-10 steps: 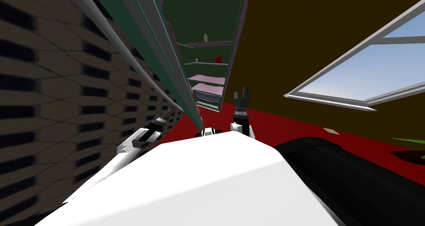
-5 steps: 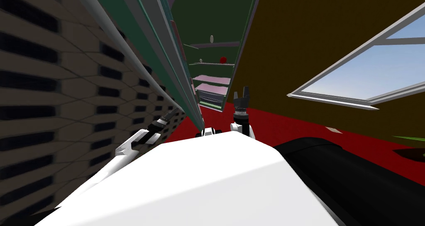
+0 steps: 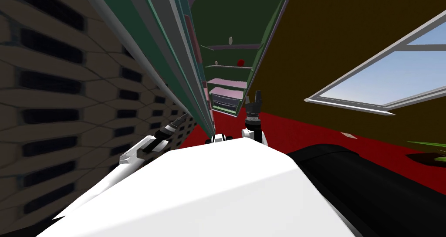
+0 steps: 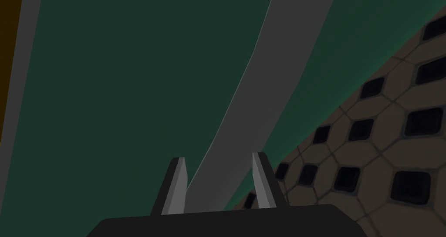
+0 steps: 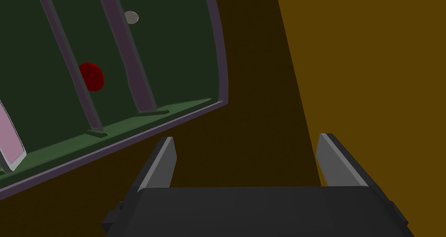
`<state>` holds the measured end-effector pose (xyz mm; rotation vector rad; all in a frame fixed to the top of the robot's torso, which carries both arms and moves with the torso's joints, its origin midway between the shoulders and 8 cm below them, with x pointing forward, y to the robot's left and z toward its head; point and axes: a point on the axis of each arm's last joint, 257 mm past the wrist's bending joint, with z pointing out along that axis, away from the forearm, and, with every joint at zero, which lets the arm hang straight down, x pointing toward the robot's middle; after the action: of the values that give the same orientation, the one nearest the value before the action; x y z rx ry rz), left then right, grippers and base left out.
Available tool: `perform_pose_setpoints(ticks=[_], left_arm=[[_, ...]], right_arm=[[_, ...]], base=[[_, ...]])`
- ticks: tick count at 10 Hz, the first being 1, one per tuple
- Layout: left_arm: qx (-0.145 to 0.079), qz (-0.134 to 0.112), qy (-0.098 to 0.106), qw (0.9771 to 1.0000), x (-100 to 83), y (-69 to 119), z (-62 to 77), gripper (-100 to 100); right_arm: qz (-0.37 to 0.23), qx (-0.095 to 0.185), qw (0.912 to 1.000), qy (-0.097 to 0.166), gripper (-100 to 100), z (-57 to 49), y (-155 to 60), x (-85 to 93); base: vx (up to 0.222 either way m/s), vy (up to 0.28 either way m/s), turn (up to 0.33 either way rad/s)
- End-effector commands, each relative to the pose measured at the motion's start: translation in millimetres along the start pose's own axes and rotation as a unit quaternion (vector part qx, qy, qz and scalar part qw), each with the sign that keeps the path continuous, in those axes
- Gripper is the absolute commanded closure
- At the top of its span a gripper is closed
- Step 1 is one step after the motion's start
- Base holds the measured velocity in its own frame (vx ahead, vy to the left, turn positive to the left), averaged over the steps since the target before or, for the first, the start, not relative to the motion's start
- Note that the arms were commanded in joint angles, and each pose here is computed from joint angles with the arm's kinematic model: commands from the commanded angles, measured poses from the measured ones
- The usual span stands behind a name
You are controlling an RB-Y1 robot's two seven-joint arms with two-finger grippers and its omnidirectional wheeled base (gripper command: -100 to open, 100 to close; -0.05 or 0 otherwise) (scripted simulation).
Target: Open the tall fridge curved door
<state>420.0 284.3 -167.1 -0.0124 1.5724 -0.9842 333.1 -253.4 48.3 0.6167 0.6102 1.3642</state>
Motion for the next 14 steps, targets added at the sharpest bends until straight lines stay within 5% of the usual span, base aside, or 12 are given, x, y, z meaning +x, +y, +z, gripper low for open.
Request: perform_pose_setpoints(ticks=[1,9,13,14], left_arm=[[0.019,-0.003,0.012,0.9998,9.4,-13.2,-1.3,100],[0.019,-0.003,0.012,0.9998,9.4,-13.2,-1.3,100],[0.045,-0.007,0.031,0.9985,22.8,-31.9,-5.9,100],[0.043,-0.006,0.03,0.9986,9.8,-33.6,-4.6,-100]], right_arm=[[0.0,0.0,1.0,0.0,0,0.0,0,0.0],[0.0,0.0,1.0,0.0,0,0.0,0,0.1],[0.0,0.0,1.0,0.0,0,0.0,0,0.0],[0.0,0.0,1.0,0.0,0,0.0,0,0.0]], base=[[0.001,0.238,0.033],[-0.001,0.006,-0.003],[-0.006,0.218,-0.01],[0.007,0.106,0.065]])
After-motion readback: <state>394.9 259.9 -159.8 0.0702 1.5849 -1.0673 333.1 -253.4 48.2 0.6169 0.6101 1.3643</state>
